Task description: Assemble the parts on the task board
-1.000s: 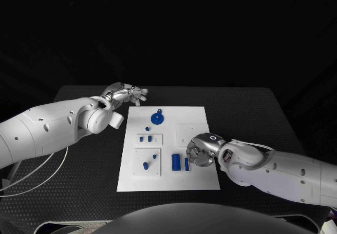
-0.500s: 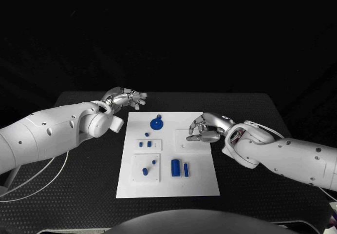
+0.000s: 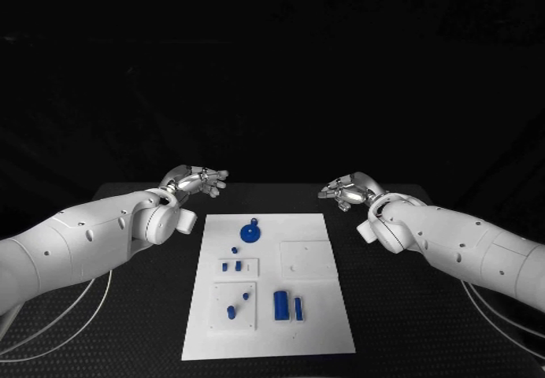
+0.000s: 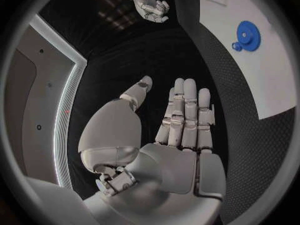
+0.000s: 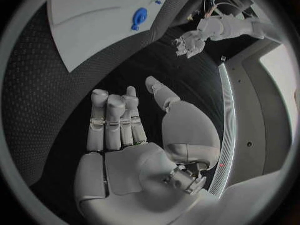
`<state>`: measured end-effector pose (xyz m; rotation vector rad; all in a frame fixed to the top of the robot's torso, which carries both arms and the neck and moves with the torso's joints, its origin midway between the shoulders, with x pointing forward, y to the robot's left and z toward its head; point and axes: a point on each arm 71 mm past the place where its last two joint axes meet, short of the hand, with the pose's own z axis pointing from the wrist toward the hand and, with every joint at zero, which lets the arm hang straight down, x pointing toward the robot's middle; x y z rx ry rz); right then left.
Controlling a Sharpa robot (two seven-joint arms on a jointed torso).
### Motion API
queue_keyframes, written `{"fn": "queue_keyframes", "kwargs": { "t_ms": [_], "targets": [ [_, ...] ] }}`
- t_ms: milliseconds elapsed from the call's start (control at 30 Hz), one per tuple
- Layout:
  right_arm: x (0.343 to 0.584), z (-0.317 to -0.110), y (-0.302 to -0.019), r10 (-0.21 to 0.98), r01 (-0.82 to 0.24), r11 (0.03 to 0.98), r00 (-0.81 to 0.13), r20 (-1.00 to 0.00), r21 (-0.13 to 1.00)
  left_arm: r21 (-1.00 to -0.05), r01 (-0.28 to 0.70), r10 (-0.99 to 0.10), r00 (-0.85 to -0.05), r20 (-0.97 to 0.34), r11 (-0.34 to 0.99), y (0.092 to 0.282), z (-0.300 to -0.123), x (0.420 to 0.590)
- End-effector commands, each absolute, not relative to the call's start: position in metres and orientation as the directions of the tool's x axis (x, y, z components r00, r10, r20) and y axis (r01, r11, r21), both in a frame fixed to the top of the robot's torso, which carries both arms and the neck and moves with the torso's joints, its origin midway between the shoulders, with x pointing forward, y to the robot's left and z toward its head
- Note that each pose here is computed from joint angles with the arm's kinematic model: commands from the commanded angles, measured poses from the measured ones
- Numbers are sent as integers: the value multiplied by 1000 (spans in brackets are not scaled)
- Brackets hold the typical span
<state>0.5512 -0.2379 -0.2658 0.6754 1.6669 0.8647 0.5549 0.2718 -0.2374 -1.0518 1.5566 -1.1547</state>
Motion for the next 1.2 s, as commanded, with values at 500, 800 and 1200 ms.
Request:
{"fn": "queue_keyframes", "kwargs": {
  "t_ms": [500,800,1200],
  "targets": [
    [567,-275,-228,956,119,158,-268,-121,980,-997,-60,-989,-144,-46,55,264,-231,573],
    [567,-273,-232,959,123,193,-233,-160,973,-993,-80,-987,-142,-71,83,263,-235,571],
    [539,-257,-216,984,53,100,-156,-91,994,-998,-52,-995,-92,-32,37,231,-240,531]
  ]
}}
